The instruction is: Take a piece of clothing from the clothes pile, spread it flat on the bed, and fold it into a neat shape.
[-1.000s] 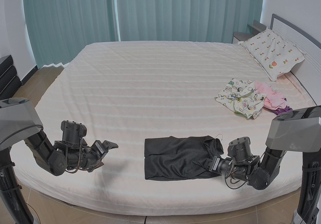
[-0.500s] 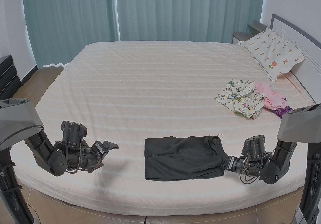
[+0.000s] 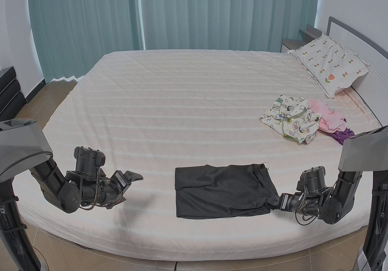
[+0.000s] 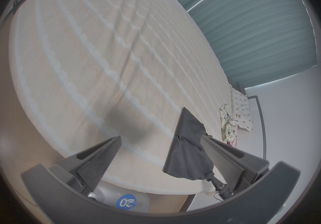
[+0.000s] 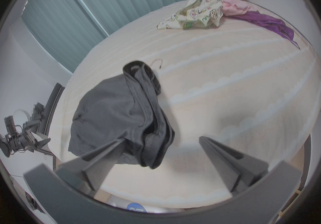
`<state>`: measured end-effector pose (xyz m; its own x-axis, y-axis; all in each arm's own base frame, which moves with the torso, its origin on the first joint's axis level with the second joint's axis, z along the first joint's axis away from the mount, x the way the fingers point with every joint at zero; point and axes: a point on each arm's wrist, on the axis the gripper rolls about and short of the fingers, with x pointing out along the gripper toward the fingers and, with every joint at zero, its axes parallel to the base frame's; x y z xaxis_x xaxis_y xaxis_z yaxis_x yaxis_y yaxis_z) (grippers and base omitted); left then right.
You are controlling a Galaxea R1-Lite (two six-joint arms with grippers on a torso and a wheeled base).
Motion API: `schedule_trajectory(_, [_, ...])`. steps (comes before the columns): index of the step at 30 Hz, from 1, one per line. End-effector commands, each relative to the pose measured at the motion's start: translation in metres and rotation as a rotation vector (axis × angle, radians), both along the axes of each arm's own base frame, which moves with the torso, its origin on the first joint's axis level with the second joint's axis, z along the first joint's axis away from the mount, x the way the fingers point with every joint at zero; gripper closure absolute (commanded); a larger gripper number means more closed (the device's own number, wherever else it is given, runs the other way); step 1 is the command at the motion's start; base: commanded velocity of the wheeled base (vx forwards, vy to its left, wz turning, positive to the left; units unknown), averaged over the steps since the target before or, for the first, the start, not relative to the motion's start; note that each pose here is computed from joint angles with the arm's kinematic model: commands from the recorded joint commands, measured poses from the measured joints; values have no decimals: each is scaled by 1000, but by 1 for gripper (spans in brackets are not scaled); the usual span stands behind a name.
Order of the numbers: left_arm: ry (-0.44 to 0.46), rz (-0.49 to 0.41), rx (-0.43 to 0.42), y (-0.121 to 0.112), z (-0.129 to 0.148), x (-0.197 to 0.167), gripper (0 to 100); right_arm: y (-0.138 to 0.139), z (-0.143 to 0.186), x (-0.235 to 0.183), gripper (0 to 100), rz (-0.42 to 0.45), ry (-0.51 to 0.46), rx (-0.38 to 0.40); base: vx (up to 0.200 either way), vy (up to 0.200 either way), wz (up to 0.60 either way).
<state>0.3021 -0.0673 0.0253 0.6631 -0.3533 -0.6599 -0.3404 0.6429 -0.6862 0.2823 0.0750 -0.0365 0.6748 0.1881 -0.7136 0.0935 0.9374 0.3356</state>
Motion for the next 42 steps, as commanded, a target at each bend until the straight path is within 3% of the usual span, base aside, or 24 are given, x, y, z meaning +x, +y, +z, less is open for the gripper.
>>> schedule_trajectory(1, [7,-1,1,-1,-2,0,0,-10,31,7,0,-32,-109,32,0,0,0])
schedule_trajectory(6, [7,-1,1,-1,-2,0,0,-5,43,27,0,-17,-175,107,0,0,0])
schedule_trajectory(16, [21,-3,4,-1,-7,0,0,21,8,87,0,-26,-161,214,0,0,0])
schedule_trajectory(26, [18,-2,2,-1,-6,1,0,37,-8,119,0,-22,-134,232,0,0,0])
schedule_trajectory(27, [17,-2,2,-1,-6,1,0,36,-10,121,100,-28,-133,230,0,0,0])
schedule_trajectory(35, [8,-2,0,-1,-10,2,0,22,-14,133,100,-85,-148,246,0,0,0])
schedule_trajectory(42, [24,-18,5,-6,-18,0,0,5,-6,141,100,-180,-168,317,0,0,0])
